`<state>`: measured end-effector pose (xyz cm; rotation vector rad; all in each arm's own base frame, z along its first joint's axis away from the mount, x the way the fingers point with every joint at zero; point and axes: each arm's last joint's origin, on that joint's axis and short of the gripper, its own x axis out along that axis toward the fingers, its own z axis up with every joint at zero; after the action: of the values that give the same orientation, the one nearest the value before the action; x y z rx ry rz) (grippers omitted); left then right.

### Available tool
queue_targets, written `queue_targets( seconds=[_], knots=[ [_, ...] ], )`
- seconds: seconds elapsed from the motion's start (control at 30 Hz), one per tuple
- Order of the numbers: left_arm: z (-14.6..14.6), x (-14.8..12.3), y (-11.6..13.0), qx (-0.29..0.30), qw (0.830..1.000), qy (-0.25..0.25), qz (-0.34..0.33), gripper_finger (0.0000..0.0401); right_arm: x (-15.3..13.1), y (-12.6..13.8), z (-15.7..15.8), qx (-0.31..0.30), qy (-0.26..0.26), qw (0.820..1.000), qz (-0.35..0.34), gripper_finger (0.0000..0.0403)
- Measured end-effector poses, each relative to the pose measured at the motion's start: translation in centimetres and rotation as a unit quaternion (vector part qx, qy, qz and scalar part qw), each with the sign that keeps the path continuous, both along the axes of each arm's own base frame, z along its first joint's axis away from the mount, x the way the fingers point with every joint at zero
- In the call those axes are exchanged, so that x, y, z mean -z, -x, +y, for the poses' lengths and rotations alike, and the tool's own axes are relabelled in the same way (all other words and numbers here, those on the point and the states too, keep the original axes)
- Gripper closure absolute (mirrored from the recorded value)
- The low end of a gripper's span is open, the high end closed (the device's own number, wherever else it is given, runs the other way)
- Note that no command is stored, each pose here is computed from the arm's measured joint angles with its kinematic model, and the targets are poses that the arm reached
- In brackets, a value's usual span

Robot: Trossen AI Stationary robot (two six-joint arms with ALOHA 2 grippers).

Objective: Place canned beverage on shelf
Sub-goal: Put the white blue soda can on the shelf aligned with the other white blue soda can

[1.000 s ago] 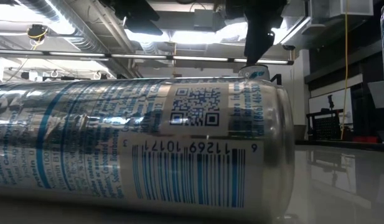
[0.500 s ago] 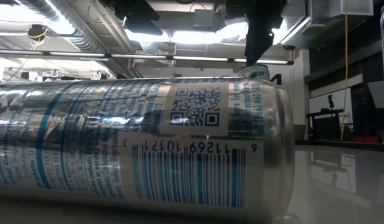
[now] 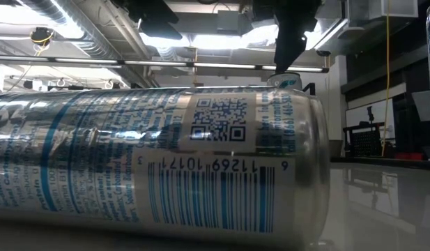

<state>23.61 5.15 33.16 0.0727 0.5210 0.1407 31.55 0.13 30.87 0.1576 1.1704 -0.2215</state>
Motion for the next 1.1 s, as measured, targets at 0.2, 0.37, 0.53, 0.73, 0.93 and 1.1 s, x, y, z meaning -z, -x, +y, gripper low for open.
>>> queue_targets(
  seconds=[0.2, 0.37, 0.53, 0.73, 0.93, 1.1],
  knots=[
    [0.0, 0.0, 0.0, 0.0, 1.0, 0.0, 0.0, 0.0006, 0.0, 0.0, 0.0, -0.02, 0.008, 1.0, 0.002, 0.0077],
    [0.0, 0.0, 0.0, 0.0, 1.0, 0.0, 0.0, 0.0006, 0.0, 0.0, 0.0, -0.02, 0.008, 1.0, 0.002, 0.0077],
    [0.0, 0.0, 0.0, 0.0, 1.0, 0.0, 0.0, 0.0006, 0.5, -0.4, 0.0, -0.02, 0.008, 1.0, 0.012, 0.0077],
    [0.0, 0.0, 0.0, 0.0, 1.0, 0.0, 0.0, 0.0006, 2.2, -1.4, 0.0, -0.028, 0.008, 0.999, 0.041, 0.0077],
    [0.0, 0.0, 0.0, 0.0, 1.0, 0.0, 0.0, 0.0006, 3.5, -2.1, 0.1, -0.039, 0.008, 0.997, 0.065, 0.0077],
    [0.0, 0.0, 0.0, 0.0, 1.0, 0.0, 0.0, 0.0006, 4.0, -2.1, 0.1, -0.039, 0.008, 0.996, 0.081, 0.0077]
  ],
)
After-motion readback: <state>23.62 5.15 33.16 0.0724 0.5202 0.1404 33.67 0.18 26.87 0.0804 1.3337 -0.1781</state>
